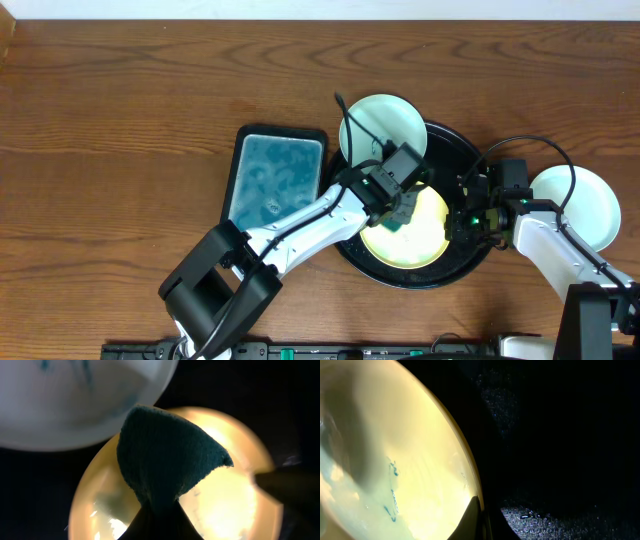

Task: Clean dirty plates on tray and stack at the side
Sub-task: 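Scrub the yellow plate with the sponge while the right gripper holds it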

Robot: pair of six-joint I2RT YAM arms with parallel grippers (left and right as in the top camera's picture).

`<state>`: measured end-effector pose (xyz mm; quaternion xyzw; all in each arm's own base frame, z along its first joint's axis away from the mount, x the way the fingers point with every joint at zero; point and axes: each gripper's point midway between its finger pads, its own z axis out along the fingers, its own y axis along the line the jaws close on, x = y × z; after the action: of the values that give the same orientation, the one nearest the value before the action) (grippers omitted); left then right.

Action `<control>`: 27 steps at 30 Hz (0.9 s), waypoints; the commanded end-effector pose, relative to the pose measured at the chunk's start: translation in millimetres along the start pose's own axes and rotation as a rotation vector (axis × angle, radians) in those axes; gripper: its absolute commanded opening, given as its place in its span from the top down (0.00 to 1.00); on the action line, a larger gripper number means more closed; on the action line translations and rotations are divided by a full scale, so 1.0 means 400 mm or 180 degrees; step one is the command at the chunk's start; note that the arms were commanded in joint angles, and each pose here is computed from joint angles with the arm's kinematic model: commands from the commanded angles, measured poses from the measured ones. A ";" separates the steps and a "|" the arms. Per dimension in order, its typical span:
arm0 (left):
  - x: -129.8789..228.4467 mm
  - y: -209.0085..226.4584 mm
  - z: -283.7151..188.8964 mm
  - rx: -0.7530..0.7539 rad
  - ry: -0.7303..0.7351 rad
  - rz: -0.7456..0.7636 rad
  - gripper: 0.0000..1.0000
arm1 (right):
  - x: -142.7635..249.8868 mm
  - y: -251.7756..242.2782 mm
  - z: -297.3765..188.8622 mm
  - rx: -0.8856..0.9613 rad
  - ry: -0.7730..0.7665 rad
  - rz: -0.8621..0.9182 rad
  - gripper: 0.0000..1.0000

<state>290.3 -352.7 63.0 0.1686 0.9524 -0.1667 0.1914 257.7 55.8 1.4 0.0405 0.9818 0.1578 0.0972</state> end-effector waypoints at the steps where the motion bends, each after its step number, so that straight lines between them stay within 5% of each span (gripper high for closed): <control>1: -0.003 -0.026 0.005 0.0042 -0.0020 0.0103 0.93 | 0.021 -0.006 0.009 0.0060 0.0071 0.0012 0.99; 13: 0.102 -0.072 0.115 0.0068 0.0307 0.0134 0.93 | 0.022 -0.007 0.009 0.0061 0.0074 0.0013 0.99; 17: 0.127 0.017 0.126 -0.0440 0.0397 0.0138 0.93 | 0.022 -0.007 0.009 0.0061 0.0075 0.0013 0.99; 22: 0.106 0.149 0.078 -0.1198 0.0298 0.0159 0.92 | 0.021 -0.006 0.009 0.0060 0.0071 0.0012 0.99; 27: 0.056 0.117 0.026 -0.0917 0.0171 0.0095 0.93 | 0.021 -0.006 0.009 0.0060 0.0071 0.0012 0.99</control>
<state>277.3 -329.8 21.7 0.1701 0.9700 -0.0451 0.1675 257.6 55.8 1.3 0.0405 0.9818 0.1580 0.0970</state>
